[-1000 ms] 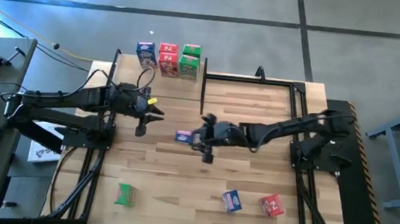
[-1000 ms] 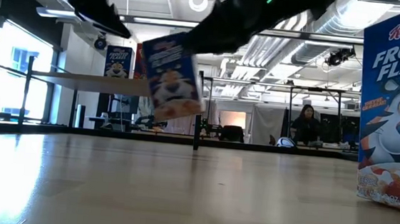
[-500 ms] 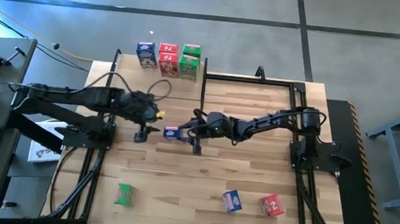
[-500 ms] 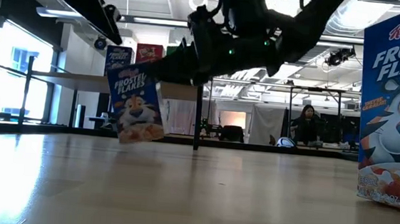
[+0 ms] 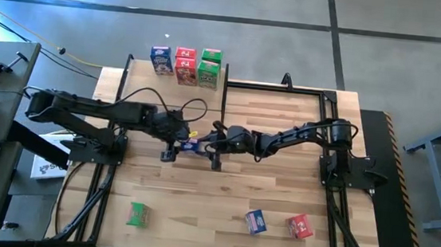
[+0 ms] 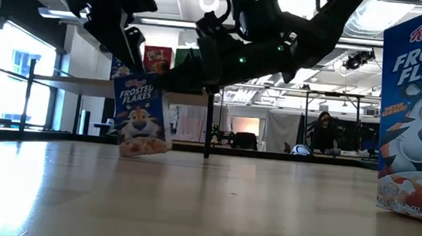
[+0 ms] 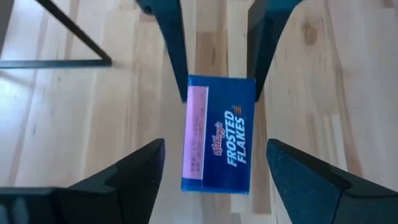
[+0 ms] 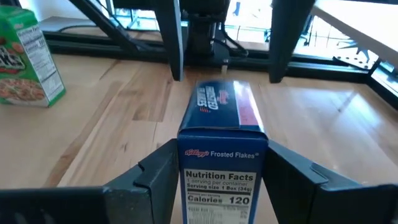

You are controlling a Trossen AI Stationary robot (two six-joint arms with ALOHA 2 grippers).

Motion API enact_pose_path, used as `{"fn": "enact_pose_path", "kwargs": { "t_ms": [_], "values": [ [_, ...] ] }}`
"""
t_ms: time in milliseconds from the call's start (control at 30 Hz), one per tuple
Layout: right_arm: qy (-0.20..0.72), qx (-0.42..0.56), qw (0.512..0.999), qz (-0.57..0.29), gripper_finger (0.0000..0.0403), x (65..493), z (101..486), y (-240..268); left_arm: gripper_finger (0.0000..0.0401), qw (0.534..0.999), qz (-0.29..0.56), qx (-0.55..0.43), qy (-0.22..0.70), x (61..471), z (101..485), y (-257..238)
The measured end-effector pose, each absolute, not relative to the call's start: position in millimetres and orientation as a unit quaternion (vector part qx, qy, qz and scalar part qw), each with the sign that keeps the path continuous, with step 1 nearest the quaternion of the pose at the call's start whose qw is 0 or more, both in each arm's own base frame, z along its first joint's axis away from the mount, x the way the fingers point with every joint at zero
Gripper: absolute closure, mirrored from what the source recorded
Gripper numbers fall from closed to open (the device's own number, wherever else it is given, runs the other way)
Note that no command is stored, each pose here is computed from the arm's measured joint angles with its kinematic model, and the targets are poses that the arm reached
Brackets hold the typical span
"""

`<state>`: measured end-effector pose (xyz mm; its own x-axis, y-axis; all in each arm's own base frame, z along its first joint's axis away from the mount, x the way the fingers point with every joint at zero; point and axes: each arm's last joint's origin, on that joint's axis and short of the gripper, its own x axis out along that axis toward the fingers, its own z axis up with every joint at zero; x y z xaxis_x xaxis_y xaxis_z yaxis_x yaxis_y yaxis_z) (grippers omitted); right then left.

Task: Stack cereal on shelf
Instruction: Put the top blue cereal box on the shelf aligned with the other blue cereal box

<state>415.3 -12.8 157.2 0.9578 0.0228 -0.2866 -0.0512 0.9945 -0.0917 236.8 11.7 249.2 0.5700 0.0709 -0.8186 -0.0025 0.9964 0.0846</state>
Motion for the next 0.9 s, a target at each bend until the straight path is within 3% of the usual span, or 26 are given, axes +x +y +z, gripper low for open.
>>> {"fn": "enact_pose_path", "kwargs": {
  "t_ms": [700,900],
  "values": [
    [0.150,-0.052,0.987,0.015,0.0214,415,156,-8,0.0128,0.863,-0.002,0.059,0.502,254,225,12],
    [0.147,-0.053,0.988,0.017,0.0214,415,157,-4,0.0157,0.860,-0.008,0.069,0.506,253,224,12]
  ]
}}
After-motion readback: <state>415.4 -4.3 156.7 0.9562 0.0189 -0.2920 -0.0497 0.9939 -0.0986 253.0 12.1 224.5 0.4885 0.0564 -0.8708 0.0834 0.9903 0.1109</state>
